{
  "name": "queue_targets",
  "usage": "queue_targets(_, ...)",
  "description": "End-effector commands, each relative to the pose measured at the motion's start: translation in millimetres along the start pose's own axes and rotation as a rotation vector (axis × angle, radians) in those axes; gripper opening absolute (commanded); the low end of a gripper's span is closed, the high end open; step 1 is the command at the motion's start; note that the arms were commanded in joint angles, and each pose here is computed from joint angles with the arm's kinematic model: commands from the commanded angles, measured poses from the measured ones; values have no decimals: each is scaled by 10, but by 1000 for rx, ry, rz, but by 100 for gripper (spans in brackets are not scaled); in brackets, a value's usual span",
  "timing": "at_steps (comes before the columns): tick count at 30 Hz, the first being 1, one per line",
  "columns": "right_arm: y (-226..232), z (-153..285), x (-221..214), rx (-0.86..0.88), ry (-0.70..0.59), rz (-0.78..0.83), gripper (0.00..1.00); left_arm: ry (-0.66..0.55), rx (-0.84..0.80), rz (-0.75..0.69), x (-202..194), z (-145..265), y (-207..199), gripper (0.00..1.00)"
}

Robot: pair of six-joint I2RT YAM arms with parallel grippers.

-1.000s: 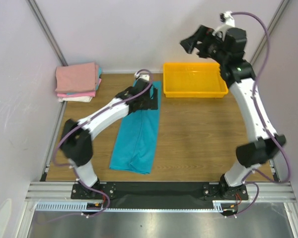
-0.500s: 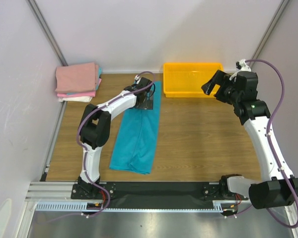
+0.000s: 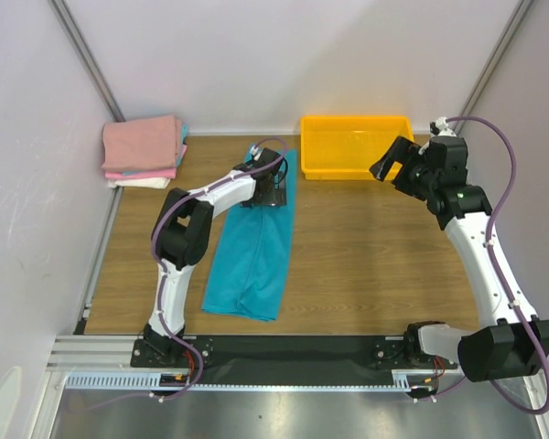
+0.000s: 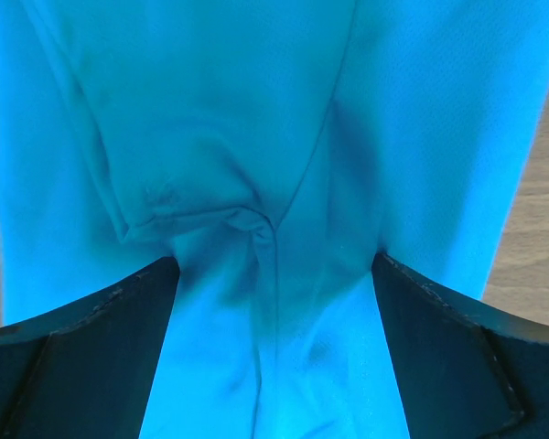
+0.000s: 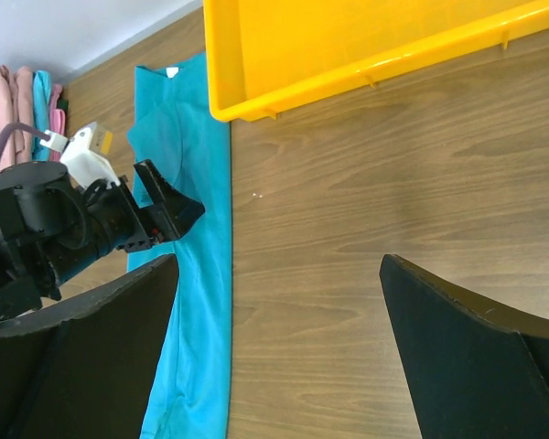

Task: Fold and stack the t-shirts
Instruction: Fold the tshirt

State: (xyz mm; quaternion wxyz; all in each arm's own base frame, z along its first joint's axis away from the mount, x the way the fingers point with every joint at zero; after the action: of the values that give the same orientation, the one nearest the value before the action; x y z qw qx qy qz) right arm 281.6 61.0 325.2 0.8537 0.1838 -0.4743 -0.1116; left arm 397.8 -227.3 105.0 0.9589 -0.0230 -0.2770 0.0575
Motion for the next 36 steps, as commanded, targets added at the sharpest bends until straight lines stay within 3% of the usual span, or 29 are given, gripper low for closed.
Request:
queue_targets(1, -6, -45, 49, -12, -19, -12, 100, 13, -88, 68, 52, -51, -156, 93)
queue_targets(6, -6, -81, 48, -9, -9, -13, 100, 23, -123, 131, -40, -7, -160, 93)
queue_targets(15, 14, -52, 35, 12, 6, -9, 100, 14, -24, 433, -137, -76, -104, 94)
queue_targets(29, -26, 90, -15, -15, 8, 5, 100, -4, 192, 613, -170, -247, 513, 94)
queue_targets(36, -20, 61, -40, 2, 23, -1, 100, -32, 172, 616, -110, -206, 593, 94)
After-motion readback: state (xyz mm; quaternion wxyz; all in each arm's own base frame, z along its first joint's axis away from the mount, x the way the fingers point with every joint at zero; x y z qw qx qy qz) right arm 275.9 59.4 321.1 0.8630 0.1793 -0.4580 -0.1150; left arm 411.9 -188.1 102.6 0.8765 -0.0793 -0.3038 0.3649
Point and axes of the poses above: each gripper's point midway between its finger pads, its own z axis back along the fingers, its own y axis along the line the jaws close on, x = y × z, the point moved 9 cm from there along z, back along the fingers, and after that the axes turned 5 degrees about z, right-handed, at the moved point
